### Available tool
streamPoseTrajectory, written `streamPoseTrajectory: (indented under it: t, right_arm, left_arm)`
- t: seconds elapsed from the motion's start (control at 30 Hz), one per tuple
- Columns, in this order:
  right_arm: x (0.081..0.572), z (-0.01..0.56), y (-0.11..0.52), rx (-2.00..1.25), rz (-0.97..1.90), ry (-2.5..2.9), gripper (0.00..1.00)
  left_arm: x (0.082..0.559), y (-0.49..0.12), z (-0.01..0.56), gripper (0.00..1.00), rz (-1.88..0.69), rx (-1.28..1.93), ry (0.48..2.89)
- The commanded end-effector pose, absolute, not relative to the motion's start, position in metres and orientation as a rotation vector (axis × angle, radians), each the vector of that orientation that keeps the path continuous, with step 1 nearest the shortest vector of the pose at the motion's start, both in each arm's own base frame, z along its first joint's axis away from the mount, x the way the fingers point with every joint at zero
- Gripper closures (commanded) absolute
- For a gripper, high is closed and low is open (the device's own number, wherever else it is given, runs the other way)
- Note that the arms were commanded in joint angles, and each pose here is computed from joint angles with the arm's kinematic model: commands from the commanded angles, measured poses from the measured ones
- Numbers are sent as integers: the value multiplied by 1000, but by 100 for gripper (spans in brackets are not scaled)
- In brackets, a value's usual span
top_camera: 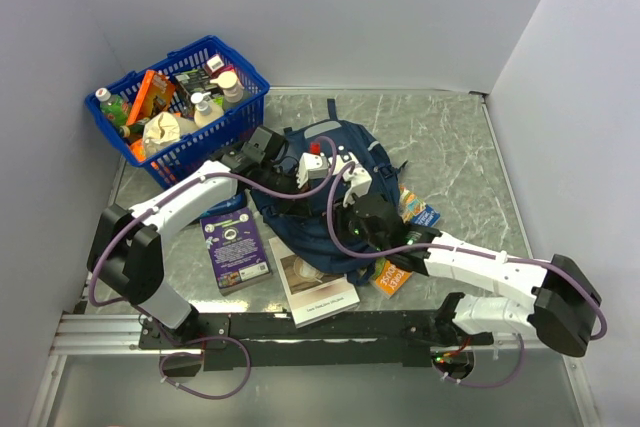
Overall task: Pack the student bag
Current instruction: Zip the student bag at the center of the board.
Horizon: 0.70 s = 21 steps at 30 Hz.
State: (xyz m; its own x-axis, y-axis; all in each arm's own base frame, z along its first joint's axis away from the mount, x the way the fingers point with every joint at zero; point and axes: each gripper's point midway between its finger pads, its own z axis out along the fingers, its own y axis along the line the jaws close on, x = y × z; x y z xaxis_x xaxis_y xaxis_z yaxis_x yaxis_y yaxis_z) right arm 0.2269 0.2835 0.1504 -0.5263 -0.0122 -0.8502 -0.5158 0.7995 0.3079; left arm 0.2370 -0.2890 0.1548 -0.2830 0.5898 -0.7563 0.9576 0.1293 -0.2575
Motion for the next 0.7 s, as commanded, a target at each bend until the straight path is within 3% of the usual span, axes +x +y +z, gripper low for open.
streamPoseTrajectory:
  t: [0.0,0.43,0.53,0.57,0.63,0.67]
  right_arm:
    - [232,160,288,-351,646,2029,60]
    - [222,143,290,-347,599,2096,60]
    - [223,139,285,-332,562,2110,77]
    - [224,140,283,-325,548,2110,90]
    - [225,146,280,-314,550,2091,100]
    - [225,149,279,-306,553,2080,100]
  left_arm:
    - [226,-303,197,99,-1096,1504,1765]
    - [228,-304,203,99,-1086,1515,1744]
    - [229,-305,205,99,-1087,1514,1744]
    - [230,-305,206,99,-1084,1515,1742]
    - [230,-305,206,99,-1075,1516,1743]
    - [230,-304,206,99,-1072,1518,1744]
